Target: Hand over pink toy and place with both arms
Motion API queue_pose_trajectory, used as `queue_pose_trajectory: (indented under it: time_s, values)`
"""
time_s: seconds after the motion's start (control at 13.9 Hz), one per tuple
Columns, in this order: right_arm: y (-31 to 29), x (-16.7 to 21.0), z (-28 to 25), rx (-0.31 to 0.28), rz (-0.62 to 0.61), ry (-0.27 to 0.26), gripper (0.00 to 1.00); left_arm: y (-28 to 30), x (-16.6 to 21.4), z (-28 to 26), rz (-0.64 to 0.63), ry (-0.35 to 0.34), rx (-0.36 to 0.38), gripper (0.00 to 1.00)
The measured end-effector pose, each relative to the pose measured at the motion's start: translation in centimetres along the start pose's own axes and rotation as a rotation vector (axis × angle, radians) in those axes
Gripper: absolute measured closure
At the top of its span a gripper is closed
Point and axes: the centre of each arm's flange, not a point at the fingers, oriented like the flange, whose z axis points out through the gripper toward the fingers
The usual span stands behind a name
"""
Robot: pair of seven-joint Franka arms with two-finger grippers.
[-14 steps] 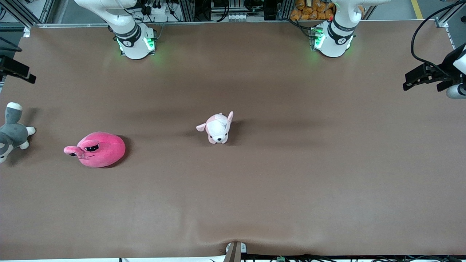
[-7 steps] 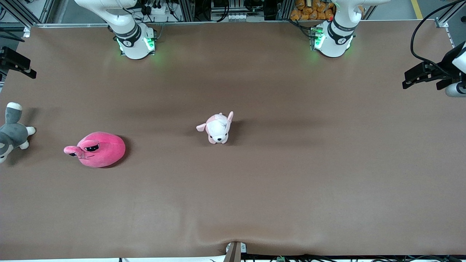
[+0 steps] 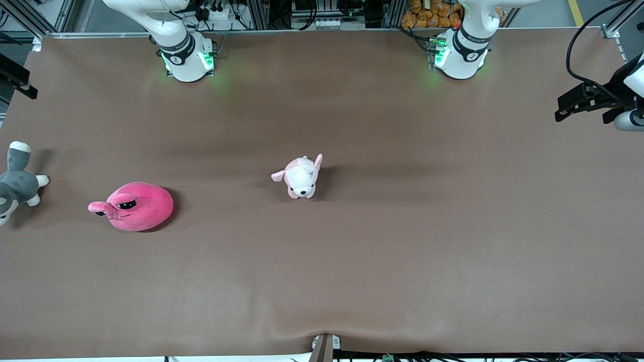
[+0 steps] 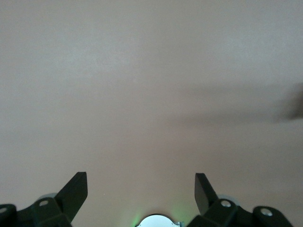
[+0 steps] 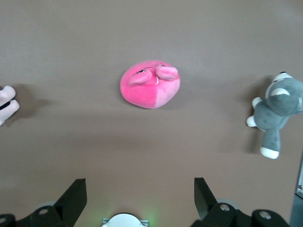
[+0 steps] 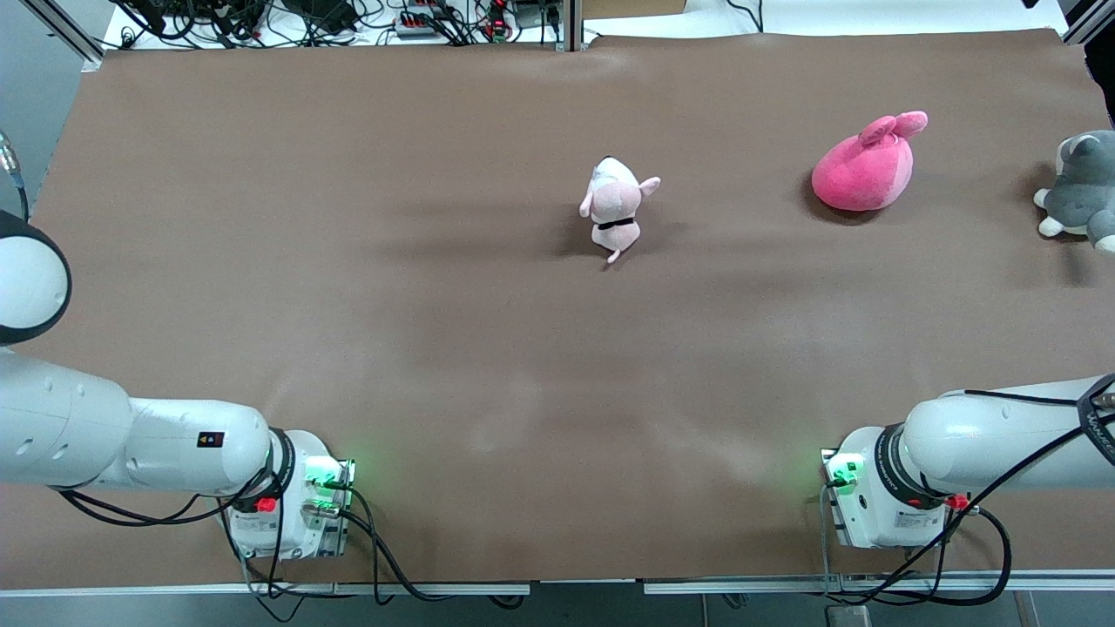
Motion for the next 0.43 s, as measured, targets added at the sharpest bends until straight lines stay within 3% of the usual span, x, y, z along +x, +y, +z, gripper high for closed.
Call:
queue_pose_trajectory:
  time_s: [0.43]
  values:
    - [0.04, -0.14, 0.05, 0.000, 0.001, -0.015, 0.00, 0.04, -0.08, -0.01, 0.001, -0.005, 0.000, 0.00]
